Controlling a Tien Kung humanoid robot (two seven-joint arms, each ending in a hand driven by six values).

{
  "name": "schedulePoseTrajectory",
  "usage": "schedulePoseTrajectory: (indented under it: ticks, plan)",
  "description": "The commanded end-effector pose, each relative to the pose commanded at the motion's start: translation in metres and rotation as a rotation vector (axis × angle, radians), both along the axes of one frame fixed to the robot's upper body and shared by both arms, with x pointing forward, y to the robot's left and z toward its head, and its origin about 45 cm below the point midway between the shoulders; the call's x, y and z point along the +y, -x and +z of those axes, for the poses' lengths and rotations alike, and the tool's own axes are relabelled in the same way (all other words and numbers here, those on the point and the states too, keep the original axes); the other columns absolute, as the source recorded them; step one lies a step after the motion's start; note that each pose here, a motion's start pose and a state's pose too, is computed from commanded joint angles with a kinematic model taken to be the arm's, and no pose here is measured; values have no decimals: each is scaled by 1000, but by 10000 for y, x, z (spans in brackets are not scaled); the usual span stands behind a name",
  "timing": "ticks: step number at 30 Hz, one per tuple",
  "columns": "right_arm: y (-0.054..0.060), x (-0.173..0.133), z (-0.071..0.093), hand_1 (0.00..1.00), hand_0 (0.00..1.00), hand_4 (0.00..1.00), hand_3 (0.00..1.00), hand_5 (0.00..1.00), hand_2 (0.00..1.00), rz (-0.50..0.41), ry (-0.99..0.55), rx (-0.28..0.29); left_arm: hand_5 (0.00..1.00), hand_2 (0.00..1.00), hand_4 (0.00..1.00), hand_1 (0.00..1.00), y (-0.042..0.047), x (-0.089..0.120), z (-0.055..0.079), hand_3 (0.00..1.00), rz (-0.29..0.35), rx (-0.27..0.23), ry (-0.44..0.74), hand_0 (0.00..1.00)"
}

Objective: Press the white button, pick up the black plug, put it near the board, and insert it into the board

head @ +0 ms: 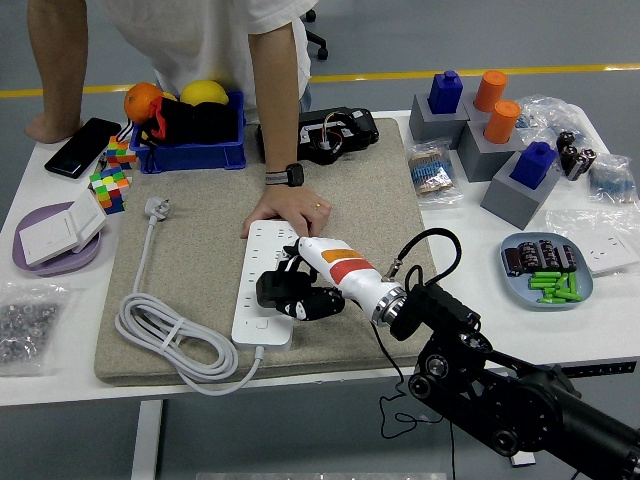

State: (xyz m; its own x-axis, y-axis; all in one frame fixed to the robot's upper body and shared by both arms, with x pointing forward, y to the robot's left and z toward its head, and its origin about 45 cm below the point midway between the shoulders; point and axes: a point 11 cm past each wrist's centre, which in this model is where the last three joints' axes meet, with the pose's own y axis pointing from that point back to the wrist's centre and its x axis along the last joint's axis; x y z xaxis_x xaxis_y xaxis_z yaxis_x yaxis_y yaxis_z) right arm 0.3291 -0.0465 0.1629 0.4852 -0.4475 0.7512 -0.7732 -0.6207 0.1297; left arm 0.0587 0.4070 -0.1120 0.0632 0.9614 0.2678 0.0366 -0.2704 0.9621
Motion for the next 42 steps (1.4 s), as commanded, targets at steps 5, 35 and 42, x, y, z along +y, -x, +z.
schedulePoseTrajectory:
  ticks: [5,35,42]
  plan:
    - [-12,-29,-28,431,343,792,461,2,417,-5,23,-6,98,632,518,638,10,0,-1,677,1,1,0,649]
    - [58,-21,32,432,339,797,465,2,417,14,-4,-6,99,632,520,640,8,-5,-3,678,-4,3,0,649]
    - [71,-30,31,430,337,799,465,2,416,16,-5,-6,99,632,519,639,9,-4,-3,678,-1,1,0,649]
